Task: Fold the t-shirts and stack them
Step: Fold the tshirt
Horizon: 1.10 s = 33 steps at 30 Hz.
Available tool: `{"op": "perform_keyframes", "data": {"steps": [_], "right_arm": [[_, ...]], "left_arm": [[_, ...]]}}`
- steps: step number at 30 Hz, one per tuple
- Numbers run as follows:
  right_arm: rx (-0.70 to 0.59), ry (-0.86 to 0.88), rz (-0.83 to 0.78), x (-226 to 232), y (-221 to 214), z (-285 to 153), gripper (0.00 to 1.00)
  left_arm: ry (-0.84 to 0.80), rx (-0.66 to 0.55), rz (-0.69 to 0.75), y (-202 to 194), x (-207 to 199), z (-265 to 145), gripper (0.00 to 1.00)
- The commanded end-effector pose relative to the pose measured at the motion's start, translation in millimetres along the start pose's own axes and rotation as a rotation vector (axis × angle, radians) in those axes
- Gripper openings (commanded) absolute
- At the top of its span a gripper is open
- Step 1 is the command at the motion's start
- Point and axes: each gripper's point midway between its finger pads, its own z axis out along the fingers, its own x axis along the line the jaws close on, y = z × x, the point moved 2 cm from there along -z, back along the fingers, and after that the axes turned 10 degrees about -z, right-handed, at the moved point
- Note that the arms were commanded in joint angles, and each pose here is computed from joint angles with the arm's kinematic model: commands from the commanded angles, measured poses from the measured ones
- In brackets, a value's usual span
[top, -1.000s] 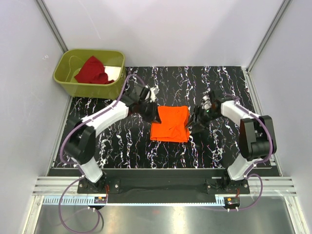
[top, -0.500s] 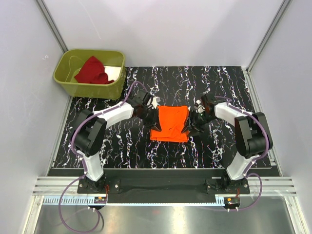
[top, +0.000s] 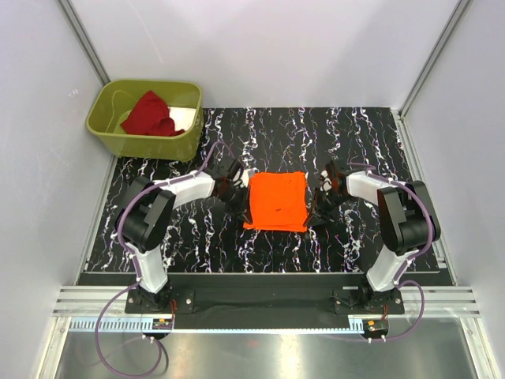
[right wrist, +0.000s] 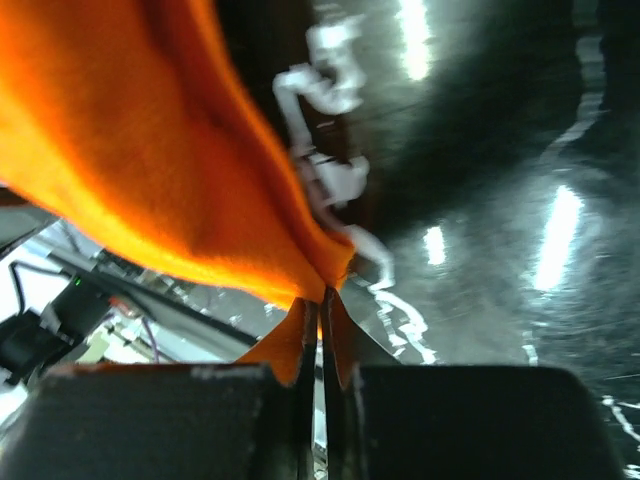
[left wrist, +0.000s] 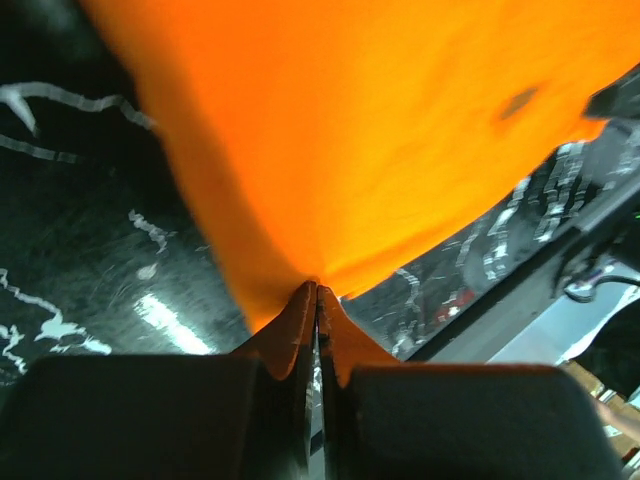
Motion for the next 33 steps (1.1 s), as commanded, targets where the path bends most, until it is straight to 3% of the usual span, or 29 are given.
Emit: {"op": "perform_keyframes", "data": {"steps": [1,5,7,8,10,12,13,15,17,22,27,33], "right_arm": [[-0.014,-0.097,0.031,-23.7,0.8,8.3,0.00],[-0.014,-0.081,0.022,-22.6,-1.3,7.2,0.00],[-0.020,-0.078,0.014,-19.7,-1.4,0.2,0.07],[-0.033,-0.074,0.006,-15.7,4.5,-6.4,0.14],[-0.066,-0.073,0.002,-10.2,9.5,-25.0,0.37],[-0.121,-0.057,-0.015,-0.9,22.2,-40.6,0.51],[-0.138,-0.052,-0.024,2.2,26.8,-46.4,0.62],[-0.193,-0.042,-0.040,7.9,48.0,-56.3,0.68],[-0.223,-0.028,-0.041,11.8,71.7,-59.6,0.71],[-0.253,-0.018,-0.033,15.6,122.6,-47.8,0.70],[-0.288,0.006,-0.050,21.1,164.5,-41.9,0.55],[-0.266,0.007,-0.067,16.8,182.7,-28.0,0.50]], "left_arm": [[0.067,-0.002,0.021,-2.0,21.9,8.3,0.04],[0.125,-0.016,0.040,-3.8,35.0,8.1,0.01],[0.126,-0.022,0.049,-4.2,30.6,-0.2,0.01],[0.104,-0.026,0.063,-1.8,22.4,-5.5,0.02],[0.062,-0.039,0.082,-3.3,5.0,-23.0,0.11],[0.003,-0.064,0.103,0.2,-16.6,-40.2,0.23],[-0.014,-0.080,0.114,0.3,-25.5,-52.2,0.35],[-0.043,-0.122,0.142,11.3,-41.9,-67.3,0.44],[-0.061,-0.163,0.143,27.2,-49.2,-77.5,0.52],[-0.056,-0.226,0.084,79.1,-28.7,-71.2,0.57],[-0.048,-0.272,0.098,126.3,-11.3,-53.9,0.56],[-0.062,-0.288,0.099,157.1,-2.3,-36.3,0.51]]}}
